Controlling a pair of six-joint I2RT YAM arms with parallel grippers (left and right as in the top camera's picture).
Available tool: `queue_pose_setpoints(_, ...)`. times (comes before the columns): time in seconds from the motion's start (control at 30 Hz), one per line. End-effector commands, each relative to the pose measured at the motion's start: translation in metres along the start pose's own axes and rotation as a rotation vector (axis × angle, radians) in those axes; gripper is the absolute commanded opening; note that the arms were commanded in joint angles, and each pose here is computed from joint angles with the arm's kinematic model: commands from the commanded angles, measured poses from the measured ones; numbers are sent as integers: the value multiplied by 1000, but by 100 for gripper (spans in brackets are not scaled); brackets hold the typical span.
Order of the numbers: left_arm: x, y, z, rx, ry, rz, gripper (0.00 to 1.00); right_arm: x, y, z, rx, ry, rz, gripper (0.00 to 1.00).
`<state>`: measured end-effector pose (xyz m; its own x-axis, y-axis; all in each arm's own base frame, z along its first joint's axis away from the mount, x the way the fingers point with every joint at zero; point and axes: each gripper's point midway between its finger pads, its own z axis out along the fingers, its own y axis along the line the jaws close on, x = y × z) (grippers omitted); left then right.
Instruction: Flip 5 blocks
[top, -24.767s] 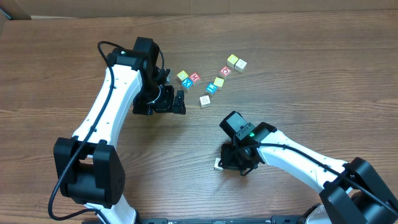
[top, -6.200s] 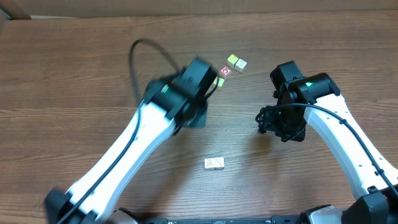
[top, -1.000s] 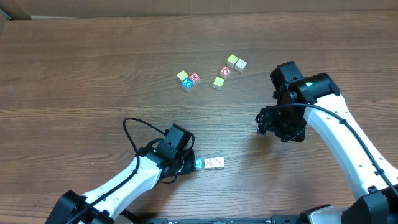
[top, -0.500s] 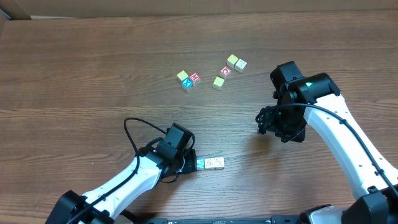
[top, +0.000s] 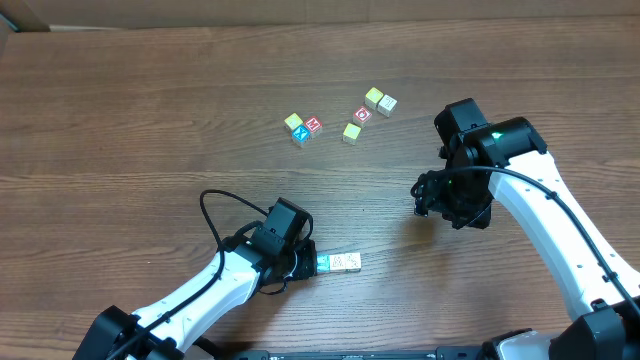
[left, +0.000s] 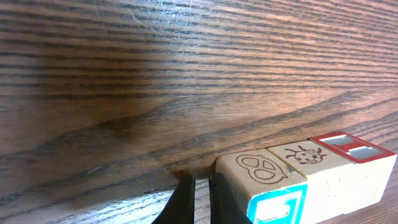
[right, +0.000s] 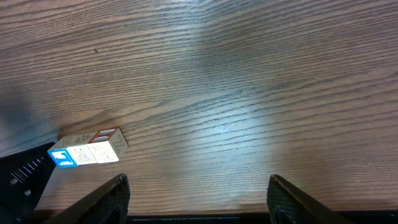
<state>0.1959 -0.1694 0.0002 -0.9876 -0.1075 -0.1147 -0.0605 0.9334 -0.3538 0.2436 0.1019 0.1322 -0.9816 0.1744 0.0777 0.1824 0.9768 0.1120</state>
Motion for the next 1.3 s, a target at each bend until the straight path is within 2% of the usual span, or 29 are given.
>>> queue_pose_setpoints(0.0, 5, 2, 3, 3, 25, 15, 4, -4, 4, -10, -22, -37, -12, 72)
queue_pose_setpoints(0.4, 22, 18, 1, -62, 93, -6, 4, -5, 4, -10, -24, -41, -12, 72)
queue_pose_setpoints(0.57, 28, 21, 0, -75, 117, -13, 8, -9, 7, -10, -33, -58, -15, 72)
queue_pose_setpoints(1.27, 39, 23, -2, -79, 167, -25, 4, -3, 3, -10, -20, -34, -12, 72)
